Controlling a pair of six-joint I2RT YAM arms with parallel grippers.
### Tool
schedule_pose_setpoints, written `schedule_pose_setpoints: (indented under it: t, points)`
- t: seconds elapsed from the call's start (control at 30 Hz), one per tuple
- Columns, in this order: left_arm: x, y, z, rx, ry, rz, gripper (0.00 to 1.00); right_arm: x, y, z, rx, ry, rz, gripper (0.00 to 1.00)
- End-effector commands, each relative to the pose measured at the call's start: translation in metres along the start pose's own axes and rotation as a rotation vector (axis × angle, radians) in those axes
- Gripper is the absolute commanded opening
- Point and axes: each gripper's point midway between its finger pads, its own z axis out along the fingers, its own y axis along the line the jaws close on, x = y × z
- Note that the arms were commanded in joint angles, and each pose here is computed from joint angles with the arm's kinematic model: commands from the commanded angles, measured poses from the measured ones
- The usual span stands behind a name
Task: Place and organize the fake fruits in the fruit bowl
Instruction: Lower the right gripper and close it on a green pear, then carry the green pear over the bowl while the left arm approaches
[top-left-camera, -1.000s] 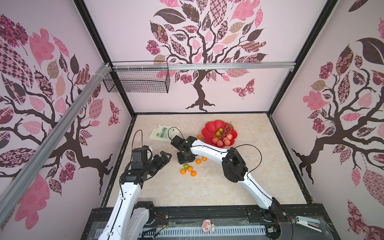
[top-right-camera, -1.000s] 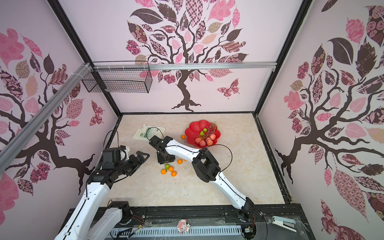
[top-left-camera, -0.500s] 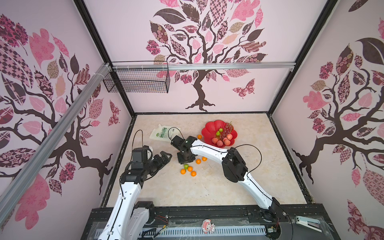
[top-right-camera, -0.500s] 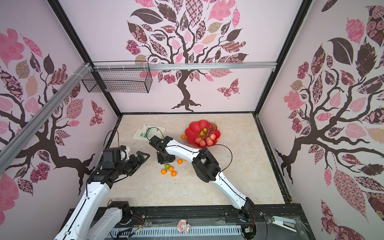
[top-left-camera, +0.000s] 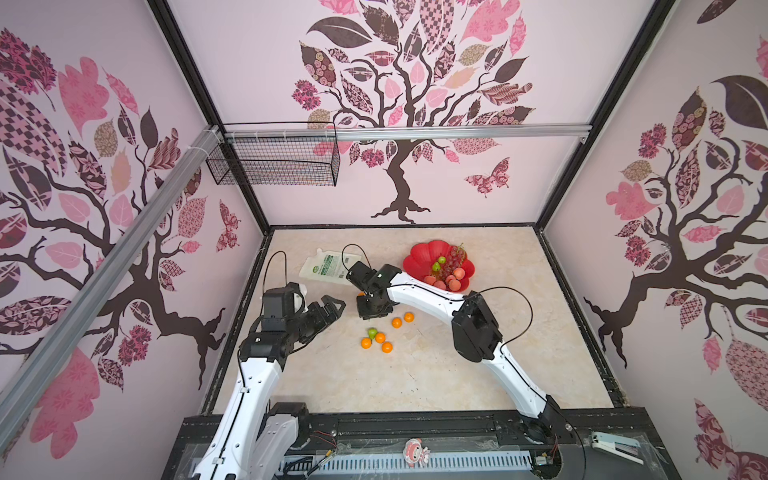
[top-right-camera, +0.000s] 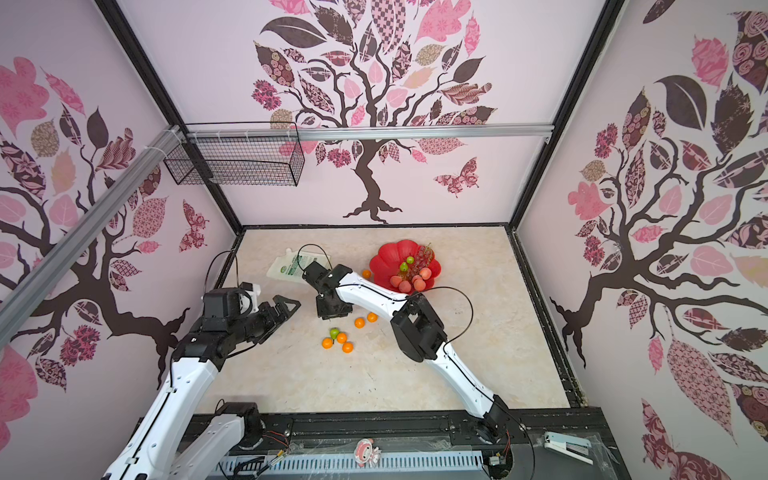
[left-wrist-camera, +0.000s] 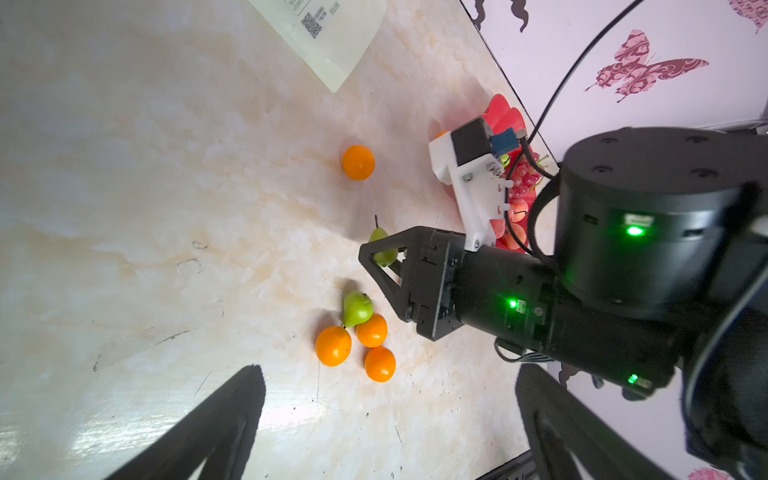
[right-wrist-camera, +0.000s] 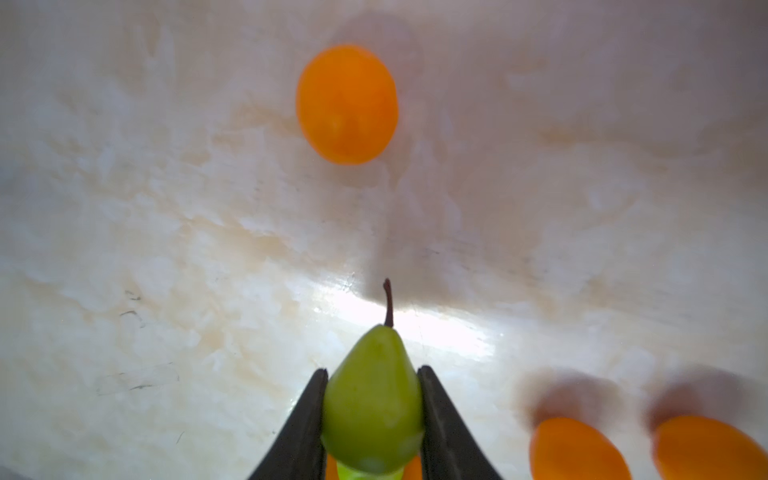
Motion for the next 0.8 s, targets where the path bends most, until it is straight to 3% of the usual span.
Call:
schedule_pose_setpoints:
  t: [0.0, 0.47, 0.77]
  points:
    - [-0.014, -0.031, -0.002, 0.052, -0.036, 0.08, 0.98, -0.025, -0.001, -0.065, -0.077, -0.105, 0.021, 0.35]
    - [-0.015, -0.101, 0.063, 0.105, 0.033, 0.2, 0.98, -0.067, -0.135, -0.11, 0.003, -0.208, 0.198, 0.35]
    - [-0.014, -0.148, 0.11, 0.123, 0.073, 0.285, 0.98, -0.083, -0.208, -0.113, 0.058, -0.225, 0.282, 0.35]
